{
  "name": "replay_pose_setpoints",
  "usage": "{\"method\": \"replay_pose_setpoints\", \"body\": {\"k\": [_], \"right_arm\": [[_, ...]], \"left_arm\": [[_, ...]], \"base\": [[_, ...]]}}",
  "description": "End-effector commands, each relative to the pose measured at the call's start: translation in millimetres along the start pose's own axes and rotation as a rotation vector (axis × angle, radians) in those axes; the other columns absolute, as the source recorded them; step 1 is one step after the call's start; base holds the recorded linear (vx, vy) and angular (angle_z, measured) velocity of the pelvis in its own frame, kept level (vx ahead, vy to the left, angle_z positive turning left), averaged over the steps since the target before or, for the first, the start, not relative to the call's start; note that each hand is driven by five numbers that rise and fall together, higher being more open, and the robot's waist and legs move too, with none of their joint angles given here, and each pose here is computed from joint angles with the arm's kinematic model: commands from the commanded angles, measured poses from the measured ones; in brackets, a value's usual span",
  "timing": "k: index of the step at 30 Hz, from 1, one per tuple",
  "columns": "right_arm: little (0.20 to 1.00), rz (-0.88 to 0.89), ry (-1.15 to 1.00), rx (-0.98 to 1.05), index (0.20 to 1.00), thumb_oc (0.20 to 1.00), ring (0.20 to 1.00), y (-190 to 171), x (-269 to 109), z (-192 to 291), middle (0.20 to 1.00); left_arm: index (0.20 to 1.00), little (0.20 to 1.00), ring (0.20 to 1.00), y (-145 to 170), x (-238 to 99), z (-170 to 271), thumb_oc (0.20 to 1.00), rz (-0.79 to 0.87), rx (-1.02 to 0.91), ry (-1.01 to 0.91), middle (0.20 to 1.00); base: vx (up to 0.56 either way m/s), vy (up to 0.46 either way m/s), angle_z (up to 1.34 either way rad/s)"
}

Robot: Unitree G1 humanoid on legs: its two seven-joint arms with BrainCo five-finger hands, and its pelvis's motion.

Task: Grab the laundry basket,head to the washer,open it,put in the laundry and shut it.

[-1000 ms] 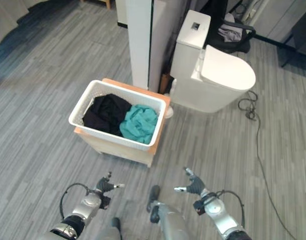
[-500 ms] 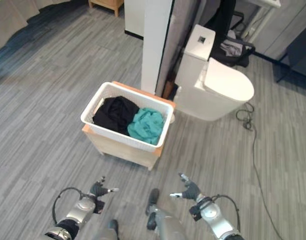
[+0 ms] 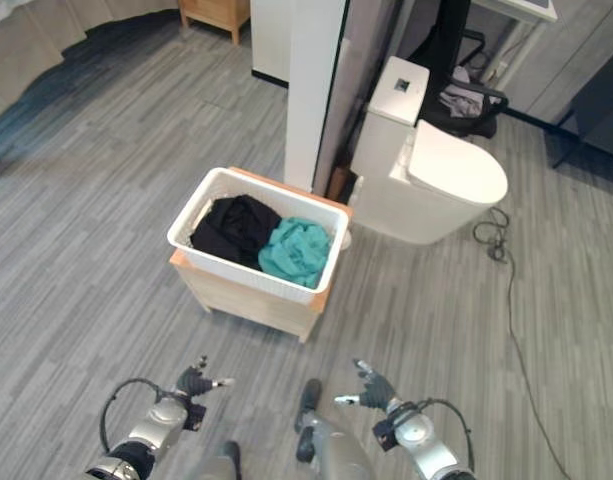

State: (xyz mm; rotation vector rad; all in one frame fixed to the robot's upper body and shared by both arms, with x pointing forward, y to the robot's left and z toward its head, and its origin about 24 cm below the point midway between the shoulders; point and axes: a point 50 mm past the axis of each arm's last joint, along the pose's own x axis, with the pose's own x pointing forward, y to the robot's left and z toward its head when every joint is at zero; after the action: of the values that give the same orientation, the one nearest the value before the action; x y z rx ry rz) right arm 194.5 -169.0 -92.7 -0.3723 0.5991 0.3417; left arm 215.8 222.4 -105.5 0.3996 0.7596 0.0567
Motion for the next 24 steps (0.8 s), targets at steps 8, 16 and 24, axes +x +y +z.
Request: {"method": "replay_pose_setpoints", "body": {"k": [8, 16, 24], "right_arm": [[1.0, -0.362, 0.09, 0.228, 1.0, 1.0, 1.0, -72.1, -13.8, -24.0, 1.0], [1.0, -0.316, 0.058, 0.232, 1.0, 1.0, 1.0, -64.1, -11.3, -17.2, 1.0], [1.0, -0.296, 0.106, 0.236, 1.0, 1.0, 1.0, -57.3, -13.6, -28.9, 1.0]], "left_arm": [[1.0, 1.0, 1.0, -43.8, -9.0, 14.5, 1.0, -0.166, -0.013, -0.095, 1.0], [1.0, 1.0, 1.0, -43.8, -9.1, 19.8, 1.0, -0.205, 0.043, -0.123, 1.0], [1.0, 1.0, 1.0, -46.8, -7.4, 18.4, 1.0, -0.204, 0.064, -0.099, 1.0]], "base": [[0.0, -0.002, -0.01], [0.0, -0.001, 0.02], [0.04, -0.059, 0.04]]}}
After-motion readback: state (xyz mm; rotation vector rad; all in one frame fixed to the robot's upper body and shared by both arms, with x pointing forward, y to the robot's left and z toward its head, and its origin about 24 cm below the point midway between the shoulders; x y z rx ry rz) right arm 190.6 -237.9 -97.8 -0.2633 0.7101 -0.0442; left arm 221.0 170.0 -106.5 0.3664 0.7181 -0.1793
